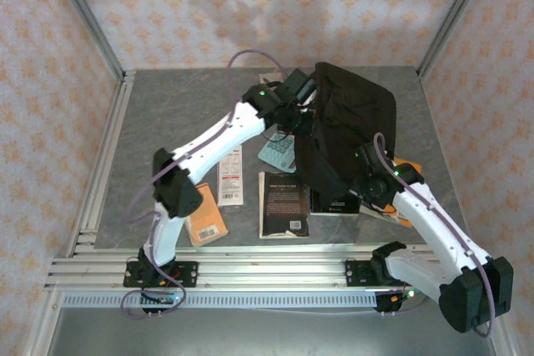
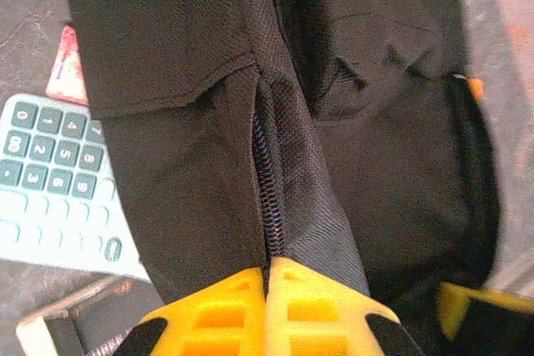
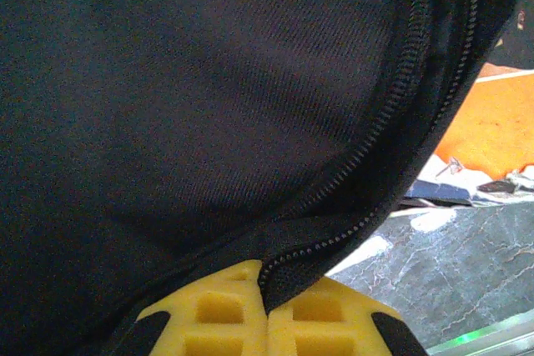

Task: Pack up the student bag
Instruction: Unzip the student bag at the top-right of the table.

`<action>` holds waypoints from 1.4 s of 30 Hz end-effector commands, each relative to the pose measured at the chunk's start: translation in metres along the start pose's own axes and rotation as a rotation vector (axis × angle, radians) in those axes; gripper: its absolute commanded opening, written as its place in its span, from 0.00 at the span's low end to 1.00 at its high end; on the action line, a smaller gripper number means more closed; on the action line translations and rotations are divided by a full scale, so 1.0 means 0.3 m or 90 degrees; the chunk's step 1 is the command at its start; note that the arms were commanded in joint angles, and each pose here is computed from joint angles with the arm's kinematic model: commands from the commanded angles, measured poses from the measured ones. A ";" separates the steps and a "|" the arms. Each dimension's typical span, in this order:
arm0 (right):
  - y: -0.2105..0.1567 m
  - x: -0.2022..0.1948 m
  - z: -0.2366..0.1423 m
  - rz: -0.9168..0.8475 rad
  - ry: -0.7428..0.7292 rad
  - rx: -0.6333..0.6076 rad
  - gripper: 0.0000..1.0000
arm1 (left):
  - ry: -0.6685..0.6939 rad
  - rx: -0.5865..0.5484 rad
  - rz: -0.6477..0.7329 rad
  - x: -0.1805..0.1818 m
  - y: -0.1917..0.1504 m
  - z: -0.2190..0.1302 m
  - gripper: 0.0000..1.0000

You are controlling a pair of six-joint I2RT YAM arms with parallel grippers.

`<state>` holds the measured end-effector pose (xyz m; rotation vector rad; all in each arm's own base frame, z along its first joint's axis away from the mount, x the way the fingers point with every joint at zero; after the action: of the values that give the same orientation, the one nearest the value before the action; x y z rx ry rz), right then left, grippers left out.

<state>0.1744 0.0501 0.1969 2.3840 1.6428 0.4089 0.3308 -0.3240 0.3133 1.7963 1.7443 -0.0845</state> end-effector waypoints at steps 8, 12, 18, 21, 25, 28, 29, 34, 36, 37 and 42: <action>0.096 0.013 -0.024 -0.044 -0.083 -0.066 0.00 | -0.040 0.009 -0.060 0.121 -0.194 -0.147 0.00; 0.122 0.033 -0.009 -0.050 -0.090 -0.067 0.00 | -0.013 0.054 -0.058 0.161 -0.288 -0.084 0.00; 0.133 0.051 -0.059 0.002 -0.079 -0.027 0.53 | -0.007 0.085 -0.076 0.185 -0.358 0.000 0.00; 0.115 0.046 -0.135 0.064 -0.027 -0.027 0.68 | -0.005 0.079 -0.070 0.179 -0.357 -0.005 0.00; 0.070 0.036 -0.183 0.136 0.052 -0.015 0.82 | 0.009 0.080 -0.059 0.183 -0.356 -0.013 0.00; 0.025 0.031 -0.162 0.177 0.064 0.044 0.82 | 0.016 0.054 -0.053 0.184 -0.338 -0.054 0.00; 0.011 0.029 -0.150 0.190 0.064 0.062 0.82 | 0.013 0.046 -0.056 0.183 -0.328 -0.068 0.00; -0.035 0.049 -0.070 0.257 0.129 0.110 0.80 | 0.003 0.039 -0.060 0.155 -0.296 -0.104 0.00; -0.042 0.061 -0.031 0.271 0.146 0.124 0.75 | 0.002 0.035 -0.061 0.143 -0.282 -0.114 0.00; -0.043 0.069 -0.015 0.273 0.158 0.130 0.69 | 0.000 0.031 -0.062 0.138 -0.276 -0.121 0.00; -0.043 0.099 0.042 0.249 0.231 0.116 0.19 | -0.014 0.059 -0.075 0.110 -0.260 -0.108 0.10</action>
<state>0.1655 0.0745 0.1807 2.9409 1.3540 0.6212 0.2468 -0.2845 0.2953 1.7379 1.8089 -0.2161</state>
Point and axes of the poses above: each hand's point on the last joint's axis, 136 mm out from that joint toward the fingers, its own z axis out along the fingers, its own x axis along the line the jaws close on, y = z × x, the point moved 9 cm from there along -z, back along the fingers, and after that the axes turned 10 degrees about -z, right-handed, at the moved point
